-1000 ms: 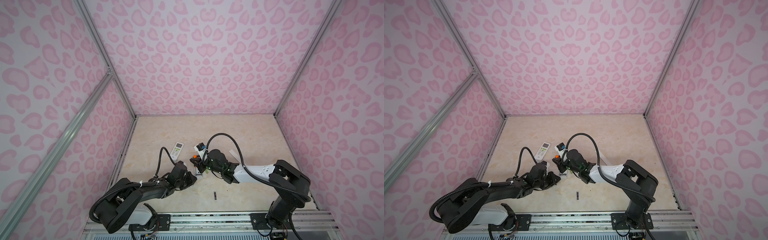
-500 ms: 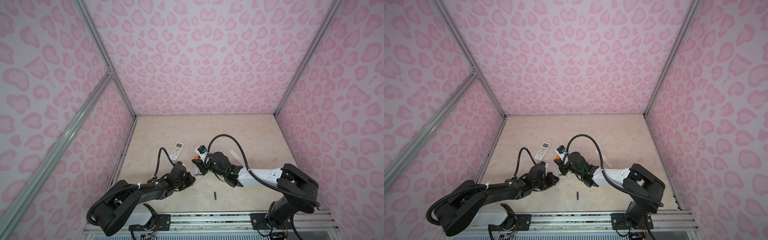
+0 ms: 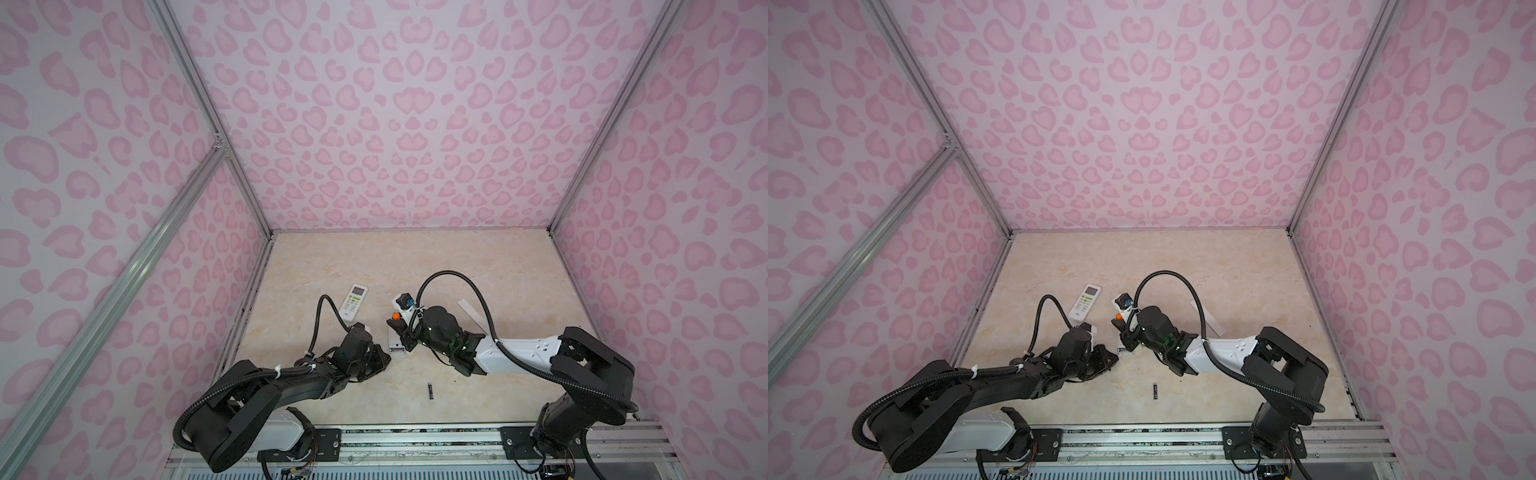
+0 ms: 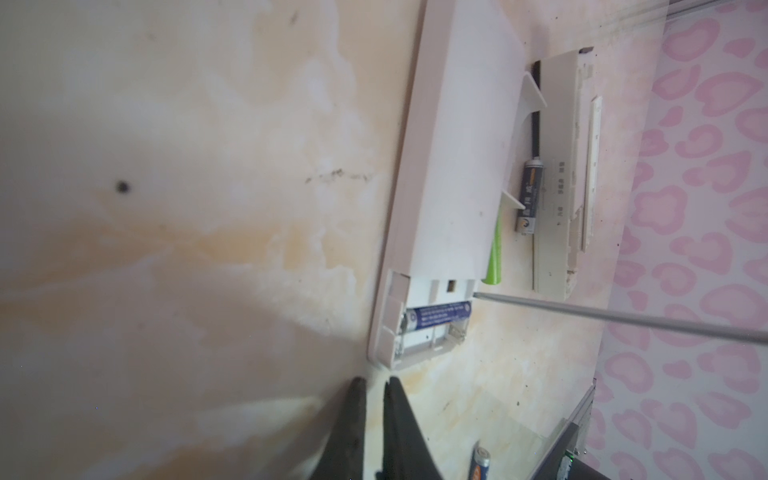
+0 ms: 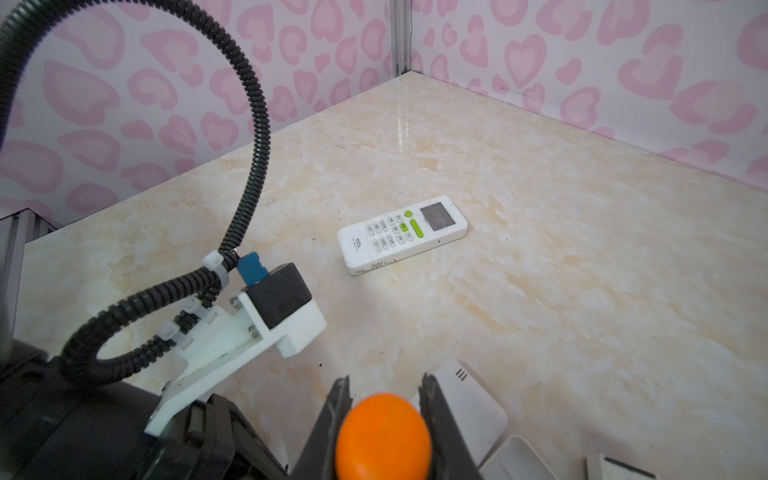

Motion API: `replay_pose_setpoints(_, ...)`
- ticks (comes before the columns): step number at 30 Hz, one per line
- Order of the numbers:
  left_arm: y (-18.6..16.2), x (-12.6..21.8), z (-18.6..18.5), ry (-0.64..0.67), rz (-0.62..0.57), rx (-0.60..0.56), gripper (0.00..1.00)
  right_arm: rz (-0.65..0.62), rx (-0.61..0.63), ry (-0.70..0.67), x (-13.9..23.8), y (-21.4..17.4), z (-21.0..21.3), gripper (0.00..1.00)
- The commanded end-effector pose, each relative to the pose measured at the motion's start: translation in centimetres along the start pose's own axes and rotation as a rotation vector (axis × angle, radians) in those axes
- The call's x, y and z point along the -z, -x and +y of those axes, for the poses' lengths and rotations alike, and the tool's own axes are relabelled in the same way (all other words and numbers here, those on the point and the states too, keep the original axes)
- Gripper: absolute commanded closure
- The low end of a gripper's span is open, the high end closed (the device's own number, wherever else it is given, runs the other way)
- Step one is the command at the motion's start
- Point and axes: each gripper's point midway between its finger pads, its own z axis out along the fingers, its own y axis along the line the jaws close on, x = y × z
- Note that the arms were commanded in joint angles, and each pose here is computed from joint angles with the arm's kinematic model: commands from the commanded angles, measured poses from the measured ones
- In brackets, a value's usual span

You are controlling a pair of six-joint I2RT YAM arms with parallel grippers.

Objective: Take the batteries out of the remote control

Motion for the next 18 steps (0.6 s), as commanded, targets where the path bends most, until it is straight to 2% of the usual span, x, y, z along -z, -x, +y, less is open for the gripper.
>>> replay_pose_setpoints(1,-0.01,0.03,0.5,0.027,0.001,-0.005,0.85,0.001,-0.007,-0.014,0.08,-0.44,-0.2,1.0)
replay_pose_setpoints(18,0.09,-0.26,0.05,0.021,0.013,-0.007,0.85,-0.015,-0.005,-0.033,0.69,-1.0,0.25,1.0)
